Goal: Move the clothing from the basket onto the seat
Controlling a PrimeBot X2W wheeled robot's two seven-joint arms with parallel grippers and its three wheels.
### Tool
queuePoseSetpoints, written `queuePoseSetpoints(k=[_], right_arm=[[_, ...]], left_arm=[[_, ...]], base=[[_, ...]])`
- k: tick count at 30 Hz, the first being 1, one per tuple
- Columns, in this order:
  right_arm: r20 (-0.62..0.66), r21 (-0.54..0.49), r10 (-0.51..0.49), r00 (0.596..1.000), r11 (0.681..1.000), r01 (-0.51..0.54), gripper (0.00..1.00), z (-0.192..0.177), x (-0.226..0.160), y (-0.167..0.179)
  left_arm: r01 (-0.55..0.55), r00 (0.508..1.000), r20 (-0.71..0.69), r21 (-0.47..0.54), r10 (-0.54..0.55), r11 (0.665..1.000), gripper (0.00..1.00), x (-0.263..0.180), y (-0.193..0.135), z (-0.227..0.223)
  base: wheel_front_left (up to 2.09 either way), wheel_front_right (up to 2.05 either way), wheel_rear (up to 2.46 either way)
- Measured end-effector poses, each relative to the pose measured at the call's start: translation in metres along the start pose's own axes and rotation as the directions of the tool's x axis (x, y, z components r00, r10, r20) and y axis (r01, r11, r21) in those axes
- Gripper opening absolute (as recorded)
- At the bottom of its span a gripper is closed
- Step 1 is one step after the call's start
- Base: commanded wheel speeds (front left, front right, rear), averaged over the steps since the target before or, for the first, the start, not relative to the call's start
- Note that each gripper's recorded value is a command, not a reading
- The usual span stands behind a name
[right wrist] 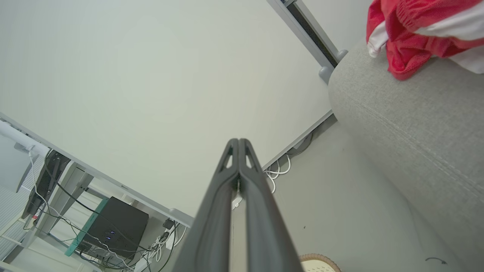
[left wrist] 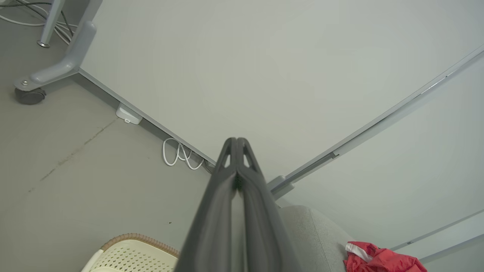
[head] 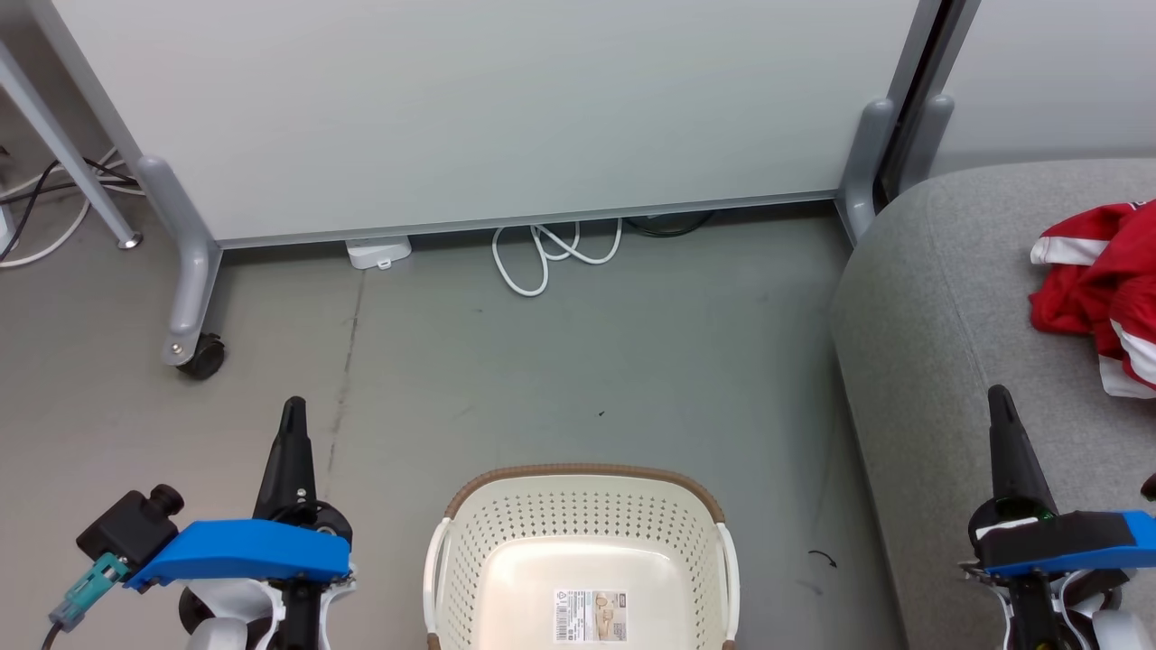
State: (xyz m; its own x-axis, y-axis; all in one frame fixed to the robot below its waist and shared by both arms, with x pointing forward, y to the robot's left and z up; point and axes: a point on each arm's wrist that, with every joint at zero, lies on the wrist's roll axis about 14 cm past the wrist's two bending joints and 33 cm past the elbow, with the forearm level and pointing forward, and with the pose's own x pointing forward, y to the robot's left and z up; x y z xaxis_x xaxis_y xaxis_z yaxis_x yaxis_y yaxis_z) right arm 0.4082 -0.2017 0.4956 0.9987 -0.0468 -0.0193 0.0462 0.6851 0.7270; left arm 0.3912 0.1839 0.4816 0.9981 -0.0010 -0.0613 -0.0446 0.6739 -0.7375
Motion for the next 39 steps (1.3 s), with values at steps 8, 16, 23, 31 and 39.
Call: queuePoseSetpoints(k=[8,16,23,31,39], right_arm=[[-0.006,0.099,-0.006,1.0,0.995,0.007,0.0,0.0,-0.002,-0.001],[-0.017,0.192,-0.008,1.0,0.981,0.011,0.0,-0.001,-0.004,-0.001],[-0.021,0.264,-0.007,1.0,0.964,0.012,0.0,0.0,-0.005,0.0],[-0.026,0.343,-0.003,1.0,0.939,0.012,0.0,0.0,-0.007,0.0],[-0.031,0.414,0.003,1.0,0.91,0.01,0.0,0.0,-0.009,0.002]], left_arm=[[-0.005,1.0,0.001,-0.098,0.005,0.995,0.0,0.0,0.001,0.003],[-0.009,1.0,0.004,-0.189,0.01,0.982,0.0,0.0,0.002,0.006],[-0.01,1.0,0.003,-0.261,0.012,0.965,0.0,-0.001,0.002,0.008],[-0.009,1.0,0.007,-0.339,0.012,0.941,0.0,-0.001,0.002,0.011],[-0.004,1.0,0.008,-0.409,0.008,0.913,0.0,-0.002,0.002,0.013]], base=[[0.0,0.0,0.0],[0.0,0.0,0.0],[0.0,0.0,0.0],[0.0,0.0,0.0],[0.0,0.0,0.0]])
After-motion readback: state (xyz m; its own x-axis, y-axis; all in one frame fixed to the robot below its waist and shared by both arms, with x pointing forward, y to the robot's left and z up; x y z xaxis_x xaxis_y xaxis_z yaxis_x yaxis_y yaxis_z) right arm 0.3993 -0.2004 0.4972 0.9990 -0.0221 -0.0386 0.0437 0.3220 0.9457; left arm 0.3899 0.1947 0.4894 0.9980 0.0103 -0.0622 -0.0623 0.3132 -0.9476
